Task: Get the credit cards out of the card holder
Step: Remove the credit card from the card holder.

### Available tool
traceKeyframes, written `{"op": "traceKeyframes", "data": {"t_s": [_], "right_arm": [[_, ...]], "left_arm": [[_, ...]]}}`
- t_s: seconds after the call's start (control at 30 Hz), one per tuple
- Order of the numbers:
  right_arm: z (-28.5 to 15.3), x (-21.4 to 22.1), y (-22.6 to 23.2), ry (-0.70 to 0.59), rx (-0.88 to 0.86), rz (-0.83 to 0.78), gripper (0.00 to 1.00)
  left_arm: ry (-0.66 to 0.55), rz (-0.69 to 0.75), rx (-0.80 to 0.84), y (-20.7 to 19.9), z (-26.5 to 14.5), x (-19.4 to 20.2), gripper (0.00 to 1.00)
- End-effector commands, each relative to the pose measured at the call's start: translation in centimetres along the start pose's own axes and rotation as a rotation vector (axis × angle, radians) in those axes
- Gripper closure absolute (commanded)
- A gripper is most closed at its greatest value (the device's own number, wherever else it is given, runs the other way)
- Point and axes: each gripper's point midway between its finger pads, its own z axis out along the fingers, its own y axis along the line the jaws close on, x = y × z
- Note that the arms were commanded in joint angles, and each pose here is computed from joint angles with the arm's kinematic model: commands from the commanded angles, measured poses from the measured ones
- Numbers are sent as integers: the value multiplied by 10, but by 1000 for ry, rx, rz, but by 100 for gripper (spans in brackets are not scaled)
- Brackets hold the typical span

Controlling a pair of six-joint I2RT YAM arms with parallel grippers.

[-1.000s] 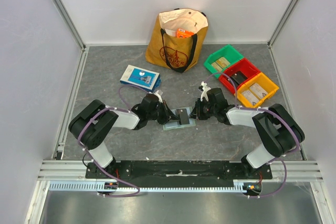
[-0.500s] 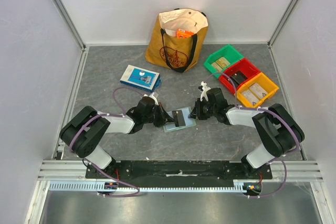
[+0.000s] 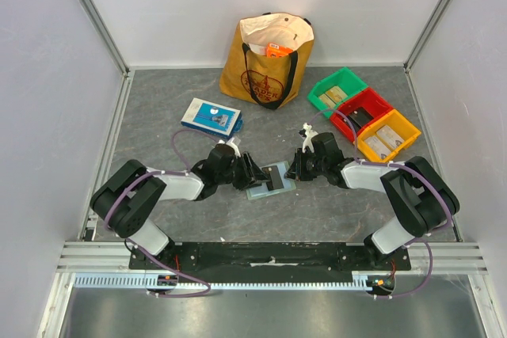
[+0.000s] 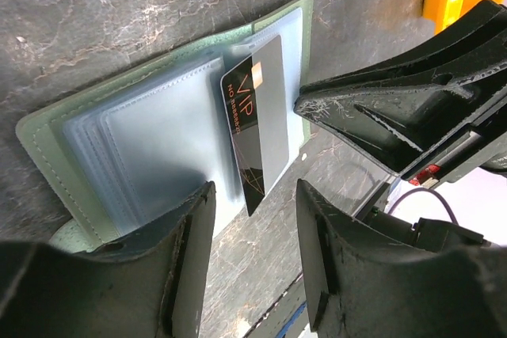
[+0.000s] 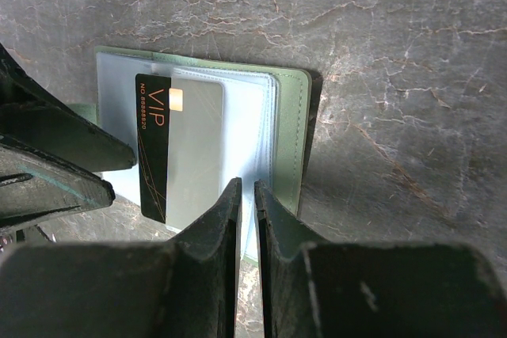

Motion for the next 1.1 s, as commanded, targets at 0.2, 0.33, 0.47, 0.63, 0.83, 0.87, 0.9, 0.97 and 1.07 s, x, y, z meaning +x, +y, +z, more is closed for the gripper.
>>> {"op": "traceKeyframes", "data": {"t_s": [0.2, 0.33, 0.47, 0.63, 0.83, 0.87, 0.9, 0.97, 1.07], "right_arm": [[3, 20, -21, 70, 82, 8, 82], [3, 20, -20, 70, 78, 8, 82], [3, 20, -21, 69, 80, 6, 82], [3, 20, -22, 69, 84, 6, 82], [3, 20, -23, 64, 94, 12, 82], [3, 19, -24, 58, 98, 12, 82], [3, 19, -24, 57, 101, 14, 82], [2, 16, -23, 49, 101, 16, 82], [0, 7, -17, 25, 89, 19, 82]], "left_arm": [[14, 10, -23, -3, 11, -6, 50], [16, 3, -38, -2, 16, -8, 52], [30, -18, -61, 5, 20, -6, 58], [15, -24, -68, 7, 18, -6, 85], [-29, -28, -69, 8, 5, -9, 98], [-29, -32, -69, 9, 3, -7, 98], [-34, -36, -70, 10, 0, -7, 98], [-36, -33, -66, 13, -5, -3, 98], [-48, -38, -57, 20, -15, 3, 98]]}}
